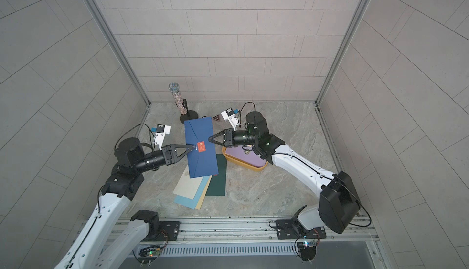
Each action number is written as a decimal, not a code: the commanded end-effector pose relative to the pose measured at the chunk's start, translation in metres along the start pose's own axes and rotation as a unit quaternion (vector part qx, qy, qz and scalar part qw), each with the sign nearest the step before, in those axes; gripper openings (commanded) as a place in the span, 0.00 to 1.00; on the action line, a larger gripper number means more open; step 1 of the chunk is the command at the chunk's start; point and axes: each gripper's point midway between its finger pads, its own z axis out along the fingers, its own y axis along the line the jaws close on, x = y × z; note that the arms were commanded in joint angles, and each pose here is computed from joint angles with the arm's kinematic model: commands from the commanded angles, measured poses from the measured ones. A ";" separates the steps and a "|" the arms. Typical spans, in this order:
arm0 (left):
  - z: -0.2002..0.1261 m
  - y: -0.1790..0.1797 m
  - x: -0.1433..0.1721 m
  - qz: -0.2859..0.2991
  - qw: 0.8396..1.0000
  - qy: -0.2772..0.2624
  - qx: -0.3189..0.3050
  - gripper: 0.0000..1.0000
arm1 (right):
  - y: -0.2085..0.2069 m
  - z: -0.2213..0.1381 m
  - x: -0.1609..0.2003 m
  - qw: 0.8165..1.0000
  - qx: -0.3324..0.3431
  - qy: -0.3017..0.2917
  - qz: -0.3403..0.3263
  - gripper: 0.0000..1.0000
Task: Put the sealed envelopes into the storage box
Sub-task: Pick up the envelope from the center of the board, then place the envelope in the storage box, then pick up the envelope from the center of the board.
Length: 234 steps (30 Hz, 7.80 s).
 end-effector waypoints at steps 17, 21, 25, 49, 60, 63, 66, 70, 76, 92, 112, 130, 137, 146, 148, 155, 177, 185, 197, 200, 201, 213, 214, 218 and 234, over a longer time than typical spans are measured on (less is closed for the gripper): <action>0.014 -0.016 -0.035 0.333 0.939 0.034 -0.076 0.00 | -0.166 -0.186 0.035 0.864 0.489 -0.114 -0.032 0.48; 0.037 -0.028 -0.037 0.479 0.871 0.095 -0.048 0.00 | -0.197 -0.239 0.067 0.819 0.552 -0.158 0.017 0.47; 0.065 -0.027 -0.018 0.612 0.769 0.184 0.018 0.00 | -0.213 -0.272 0.098 0.775 0.605 -0.179 0.042 0.45; 0.195 0.068 0.057 0.679 0.517 0.510 0.104 0.00 | -0.223 -0.298 0.137 0.739 0.640 -0.185 0.096 0.44; 0.223 0.081 0.076 0.686 0.490 0.529 0.098 0.00 | -0.225 -0.295 0.139 0.742 0.639 -0.175 0.102 0.44; 0.229 0.083 0.081 0.687 0.484 0.533 0.098 0.00 | -0.225 -0.295 0.139 0.742 0.639 -0.175 0.102 0.44; 0.232 0.089 0.085 0.686 0.477 0.541 0.093 0.00 | -0.225 -0.295 0.139 0.743 0.639 -0.174 0.102 0.44; 0.234 0.096 0.086 0.683 0.472 0.551 0.083 0.00 | -0.226 -0.295 0.140 0.743 0.638 -0.173 0.103 0.44; 0.254 0.101 0.067 0.684 0.505 0.527 0.010 0.28 | -0.227 -0.294 0.140 0.743 0.639 -0.170 0.104 0.44; 0.252 0.064 -0.039 0.676 0.619 0.340 -0.208 0.43 | -0.224 -0.291 0.137 0.750 0.632 -0.168 0.098 0.45; -0.022 0.218 0.030 -0.113 0.874 0.065 -0.468 0.56 | -0.129 -0.090 0.113 0.891 0.446 -0.085 0.006 0.46; -0.036 0.276 0.100 -0.172 0.843 0.078 -0.504 0.48 | -0.173 0.102 0.141 0.907 0.412 0.031 0.079 0.50; -0.041 0.282 0.111 -0.176 0.836 0.083 -0.513 0.47 | -0.209 0.114 0.154 0.895 0.432 0.055 0.100 0.51; -0.039 0.288 0.125 -0.203 0.831 0.094 -0.509 0.38 | -0.238 0.122 0.167 0.889 0.432 0.072 0.132 0.52; -0.035 0.288 0.130 -0.211 0.834 0.101 -0.499 0.33 | -0.242 0.122 0.167 0.888 0.433 0.072 0.133 0.52; -0.026 0.292 0.145 -0.238 0.838 0.116 -0.476 0.31 | -0.251 0.120 0.158 0.900 0.395 0.049 0.177 0.52; -0.027 0.266 0.122 -0.213 0.863 0.075 -0.451 0.43 | -0.192 0.125 0.106 0.946 0.305 0.027 0.106 0.08; -0.013 0.184 0.053 -0.149 0.932 -0.022 -0.331 0.52 | -0.120 0.090 0.073 0.970 0.238 0.044 -0.027 0.00; 0.006 0.007 0.004 -0.047 0.998 -0.041 0.026 0.67 | 0.001 0.012 0.071 0.985 0.061 0.053 -0.154 0.00; 0.007 -0.010 0.007 -0.030 0.997 -0.031 0.056 0.66 | 0.026 0.010 0.072 0.987 0.009 0.053 -0.150 0.00; 0.007 -0.018 0.007 -0.024 0.997 -0.028 0.071 0.66 | 0.029 0.010 0.072 0.988 0.003 0.052 -0.145 0.00; 0.008 -0.044 0.028 0.007 0.994 -0.005 0.111 0.43 | 0.037 0.016 0.063 0.991 -0.015 0.043 -0.127 0.00; 0.008 -0.042 0.029 0.008 0.994 -0.005 0.105 0.43 | 0.037 0.015 0.062 0.991 -0.015 0.041 -0.127 0.00; 0.007 -0.036 0.031 0.012 0.996 -0.010 0.093 0.27 | 0.036 0.015 0.063 0.991 -0.013 0.042 -0.126 0.00; -0.005 -0.017 0.014 0.178 0.982 -0.013 -0.059 0.00 | -0.065 -0.070 0.038 0.947 0.264 -0.059 -0.176 0.56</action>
